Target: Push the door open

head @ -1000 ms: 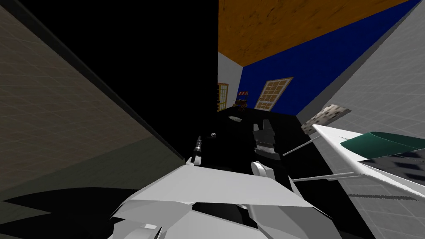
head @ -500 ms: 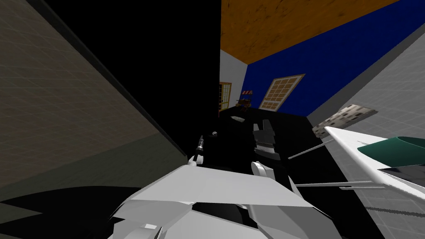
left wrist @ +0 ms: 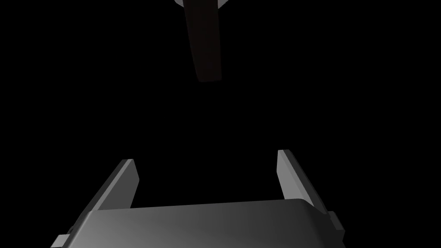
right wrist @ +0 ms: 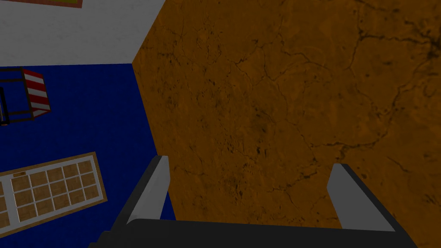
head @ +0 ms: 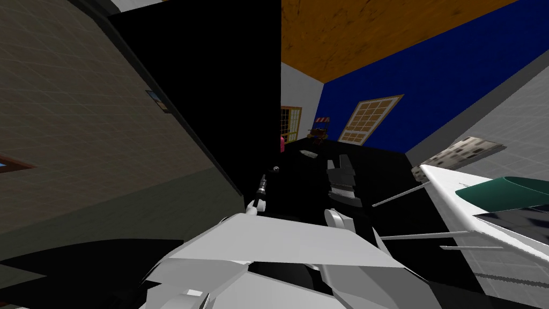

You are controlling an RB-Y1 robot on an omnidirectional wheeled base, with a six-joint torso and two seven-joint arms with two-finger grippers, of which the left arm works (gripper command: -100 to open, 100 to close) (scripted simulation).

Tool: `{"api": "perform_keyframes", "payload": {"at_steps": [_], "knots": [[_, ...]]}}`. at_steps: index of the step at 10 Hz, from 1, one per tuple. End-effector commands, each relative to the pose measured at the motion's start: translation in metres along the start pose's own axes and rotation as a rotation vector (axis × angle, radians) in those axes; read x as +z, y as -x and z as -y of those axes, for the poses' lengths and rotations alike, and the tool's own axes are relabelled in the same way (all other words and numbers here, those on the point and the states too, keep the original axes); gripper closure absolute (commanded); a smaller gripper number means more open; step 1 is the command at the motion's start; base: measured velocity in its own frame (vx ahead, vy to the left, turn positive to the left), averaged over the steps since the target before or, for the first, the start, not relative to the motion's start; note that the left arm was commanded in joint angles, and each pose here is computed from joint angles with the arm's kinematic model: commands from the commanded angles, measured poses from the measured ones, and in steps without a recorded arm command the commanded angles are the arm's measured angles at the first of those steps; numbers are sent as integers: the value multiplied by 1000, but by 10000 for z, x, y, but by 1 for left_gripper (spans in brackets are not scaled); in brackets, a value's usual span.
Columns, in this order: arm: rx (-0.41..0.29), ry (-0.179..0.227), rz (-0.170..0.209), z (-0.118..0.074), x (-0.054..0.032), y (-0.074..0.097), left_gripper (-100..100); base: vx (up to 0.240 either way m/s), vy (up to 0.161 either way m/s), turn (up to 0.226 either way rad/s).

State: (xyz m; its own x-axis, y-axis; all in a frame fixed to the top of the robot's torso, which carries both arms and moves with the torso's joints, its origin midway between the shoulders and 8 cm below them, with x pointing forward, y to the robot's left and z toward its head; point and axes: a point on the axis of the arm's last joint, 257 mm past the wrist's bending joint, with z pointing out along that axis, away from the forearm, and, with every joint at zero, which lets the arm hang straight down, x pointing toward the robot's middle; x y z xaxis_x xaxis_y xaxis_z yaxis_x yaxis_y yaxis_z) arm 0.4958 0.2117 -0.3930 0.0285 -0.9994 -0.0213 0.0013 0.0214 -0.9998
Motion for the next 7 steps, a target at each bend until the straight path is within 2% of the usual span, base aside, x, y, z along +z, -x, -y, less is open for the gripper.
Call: {"api": "perform_keyframes", "payload": {"at_steps": [1, 3, 7], "knots": [[-8, 1, -12, 13, 19, -104, -100, -133, -160, 42], [-15, 1, -19, 17, 26, -170, -100, -146, -135, 24], [-20, 2, -25, 17, 30, -223, -100, -83, -72, 9]]}}
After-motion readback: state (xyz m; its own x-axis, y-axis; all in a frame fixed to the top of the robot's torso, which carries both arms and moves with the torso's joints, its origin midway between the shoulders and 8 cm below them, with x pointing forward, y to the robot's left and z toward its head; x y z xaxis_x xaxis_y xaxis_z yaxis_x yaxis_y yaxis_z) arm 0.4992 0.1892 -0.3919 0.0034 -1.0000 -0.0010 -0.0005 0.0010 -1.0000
